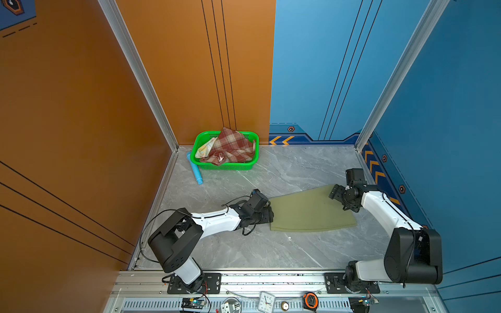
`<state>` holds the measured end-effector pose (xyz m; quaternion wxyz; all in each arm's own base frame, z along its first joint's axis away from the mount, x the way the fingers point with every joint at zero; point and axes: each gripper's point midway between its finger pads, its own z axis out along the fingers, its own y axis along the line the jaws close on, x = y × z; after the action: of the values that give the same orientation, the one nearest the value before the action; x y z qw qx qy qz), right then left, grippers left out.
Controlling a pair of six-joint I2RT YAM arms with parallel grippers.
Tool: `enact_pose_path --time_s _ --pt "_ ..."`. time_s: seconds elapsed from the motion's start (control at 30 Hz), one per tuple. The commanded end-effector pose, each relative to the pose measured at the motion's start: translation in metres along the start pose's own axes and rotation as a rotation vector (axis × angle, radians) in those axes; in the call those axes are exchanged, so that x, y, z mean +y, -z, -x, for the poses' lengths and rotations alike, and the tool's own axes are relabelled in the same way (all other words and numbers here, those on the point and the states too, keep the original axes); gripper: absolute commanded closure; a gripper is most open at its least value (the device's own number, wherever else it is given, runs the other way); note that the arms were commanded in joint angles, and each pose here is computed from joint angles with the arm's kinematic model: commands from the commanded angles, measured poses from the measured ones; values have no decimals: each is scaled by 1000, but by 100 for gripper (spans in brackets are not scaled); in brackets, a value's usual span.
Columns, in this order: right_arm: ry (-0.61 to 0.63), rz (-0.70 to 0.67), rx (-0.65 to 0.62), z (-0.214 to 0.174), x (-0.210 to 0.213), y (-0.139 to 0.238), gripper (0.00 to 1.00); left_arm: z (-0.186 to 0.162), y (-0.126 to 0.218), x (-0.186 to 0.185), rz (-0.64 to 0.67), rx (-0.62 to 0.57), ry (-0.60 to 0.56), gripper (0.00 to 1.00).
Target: Fold and stack the skirts
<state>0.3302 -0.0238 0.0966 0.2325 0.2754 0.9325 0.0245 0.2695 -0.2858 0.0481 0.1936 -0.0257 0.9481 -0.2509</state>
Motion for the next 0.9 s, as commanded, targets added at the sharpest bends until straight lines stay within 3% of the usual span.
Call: enact_pose_path --time_s 0.0,0.27,0.57,0.7,0.87 --pt "10 51 -54 17 16 7 10 2 0 -12 -42 53 31 29" --pt "15 52 -100 35 21 18 10 4 4 -6 40 84 83 31" --pt "-81 82 -167 36 19 24 11 7 13 -19 86 161 79 32" --pt "-85 94 -206 39 24 36 11 -2 5 -18 84 189 42 32" --pt "-65 123 -124 34 30 34 11 0 -7 -15 98 200 -55 35"
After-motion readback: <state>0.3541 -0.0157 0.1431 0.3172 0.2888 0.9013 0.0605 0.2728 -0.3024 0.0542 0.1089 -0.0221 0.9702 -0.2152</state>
